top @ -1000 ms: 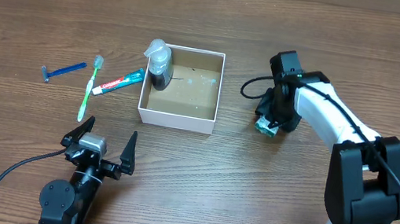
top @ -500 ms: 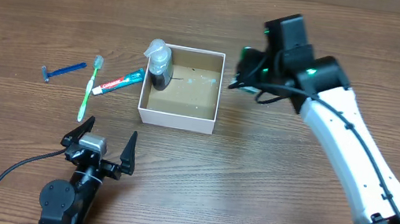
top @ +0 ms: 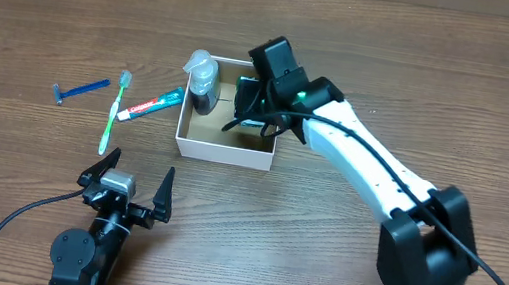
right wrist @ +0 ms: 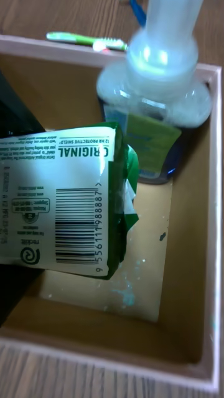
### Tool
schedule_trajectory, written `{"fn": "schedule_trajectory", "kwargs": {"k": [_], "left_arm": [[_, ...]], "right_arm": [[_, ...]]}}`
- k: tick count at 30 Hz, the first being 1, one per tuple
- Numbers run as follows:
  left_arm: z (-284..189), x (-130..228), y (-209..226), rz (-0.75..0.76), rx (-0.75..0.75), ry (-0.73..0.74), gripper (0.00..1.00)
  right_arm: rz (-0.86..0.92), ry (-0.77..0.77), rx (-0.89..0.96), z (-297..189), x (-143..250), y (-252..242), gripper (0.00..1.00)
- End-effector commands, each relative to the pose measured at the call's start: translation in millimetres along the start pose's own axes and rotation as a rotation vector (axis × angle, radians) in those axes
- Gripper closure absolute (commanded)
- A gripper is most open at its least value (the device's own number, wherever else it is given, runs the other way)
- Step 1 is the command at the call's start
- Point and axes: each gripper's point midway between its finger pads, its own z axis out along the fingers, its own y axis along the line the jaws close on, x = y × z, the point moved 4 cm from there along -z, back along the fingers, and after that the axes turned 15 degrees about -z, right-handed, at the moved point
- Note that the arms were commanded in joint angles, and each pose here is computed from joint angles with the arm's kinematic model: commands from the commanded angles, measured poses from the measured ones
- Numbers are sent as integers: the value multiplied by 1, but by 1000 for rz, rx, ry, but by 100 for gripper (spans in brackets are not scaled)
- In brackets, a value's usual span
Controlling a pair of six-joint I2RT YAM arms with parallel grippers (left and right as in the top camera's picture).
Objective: Pack container
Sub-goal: 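Carry the soap bar box into the white box and release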
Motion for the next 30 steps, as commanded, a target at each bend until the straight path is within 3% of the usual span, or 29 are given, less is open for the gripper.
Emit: {"fn": "schedule_trajectory", "kwargs": {"k": [1, 8, 15, 19, 24, 28, 30], "left_arm": [[0, 0, 1, 23, -5, -6, 0], [0, 0, 1, 22, -5, -6, 0], [0, 0, 1, 23, -5, -6, 0], [0, 0, 1, 23, -5, -7, 0], [0, 0, 1, 22, -5, -6, 0], [0, 0, 1, 23, -5, -6, 0], [0, 0, 1, 23, -5, -7, 0]], "right_arm": [[-1, -15, -4, 14, -5, 2, 44], [5, -26, 32, 33, -6, -8, 40], [2, -15, 14, 22, -12, -6, 40], [-7, 12, -3, -43, -34, 9, 32], [-1, -60, -17, -153, -64, 15, 27], [115, -41, 133, -198, -58, -49, 17], [208, 21, 215, -204, -47, -94, 6]]}}
